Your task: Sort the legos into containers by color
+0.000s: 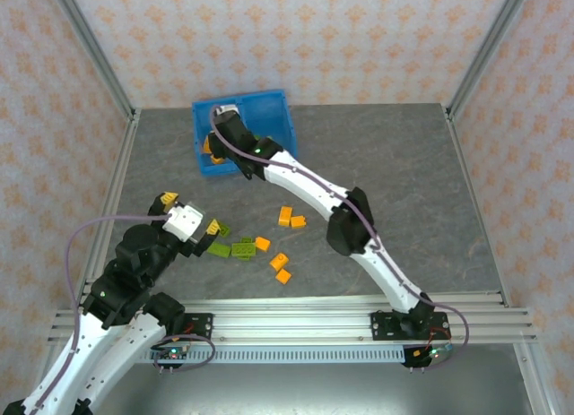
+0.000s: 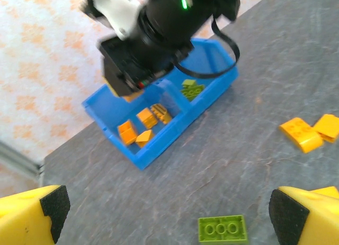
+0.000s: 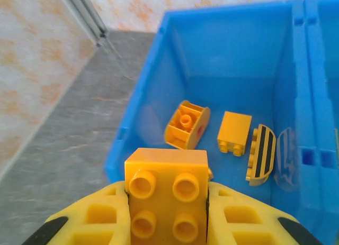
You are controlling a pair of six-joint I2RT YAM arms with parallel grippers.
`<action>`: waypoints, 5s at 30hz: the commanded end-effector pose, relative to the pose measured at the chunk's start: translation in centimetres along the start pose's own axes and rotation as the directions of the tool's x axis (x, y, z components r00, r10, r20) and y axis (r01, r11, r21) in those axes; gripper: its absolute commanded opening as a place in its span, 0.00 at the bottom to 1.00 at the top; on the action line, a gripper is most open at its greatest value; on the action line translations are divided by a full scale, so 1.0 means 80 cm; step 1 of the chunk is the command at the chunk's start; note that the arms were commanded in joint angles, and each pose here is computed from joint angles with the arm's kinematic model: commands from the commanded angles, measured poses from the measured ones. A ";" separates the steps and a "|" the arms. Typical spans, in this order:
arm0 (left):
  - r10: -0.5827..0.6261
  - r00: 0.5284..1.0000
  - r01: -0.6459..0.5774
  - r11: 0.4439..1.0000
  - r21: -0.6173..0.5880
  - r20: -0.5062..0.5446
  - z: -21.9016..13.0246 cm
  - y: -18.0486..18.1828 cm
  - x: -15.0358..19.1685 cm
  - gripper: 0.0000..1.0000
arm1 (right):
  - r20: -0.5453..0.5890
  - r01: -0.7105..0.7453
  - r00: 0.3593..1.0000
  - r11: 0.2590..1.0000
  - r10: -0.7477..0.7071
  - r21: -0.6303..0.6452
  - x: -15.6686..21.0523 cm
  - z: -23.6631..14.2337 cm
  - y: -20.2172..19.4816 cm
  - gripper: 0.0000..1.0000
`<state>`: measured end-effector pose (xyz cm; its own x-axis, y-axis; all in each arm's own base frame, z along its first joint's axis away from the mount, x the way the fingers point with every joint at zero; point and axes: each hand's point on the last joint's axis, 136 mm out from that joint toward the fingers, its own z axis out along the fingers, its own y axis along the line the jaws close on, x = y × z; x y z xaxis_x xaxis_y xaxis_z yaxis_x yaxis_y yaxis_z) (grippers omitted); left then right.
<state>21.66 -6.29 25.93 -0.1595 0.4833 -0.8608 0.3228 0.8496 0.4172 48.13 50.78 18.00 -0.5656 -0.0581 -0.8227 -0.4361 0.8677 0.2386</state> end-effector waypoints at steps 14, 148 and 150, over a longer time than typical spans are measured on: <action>-0.041 0.999 0.033 0.982 0.186 0.035 0.011 -0.026 -0.020 1.00 | 0.181 0.074 0.980 0.997 -0.076 0.020 -0.003 0.072 -0.021 0.29; -0.917 0.346 0.753 0.397 -0.524 -0.197 0.172 0.003 0.006 0.54 | -0.010 -0.228 0.974 0.972 0.228 -0.053 0.114 -0.359 -0.102 0.99; -0.925 0.323 0.726 0.378 -0.574 -0.199 0.143 -0.004 0.051 0.55 | -0.026 -0.226 0.974 0.972 0.225 -0.059 0.116 -0.351 -0.097 0.99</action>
<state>34.16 -10.17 24.39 -0.5557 -0.5417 -0.6307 -0.3681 0.8405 -0.3975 26.19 28.27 21.56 -0.6849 0.1241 -0.7180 -0.3018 0.8486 0.4345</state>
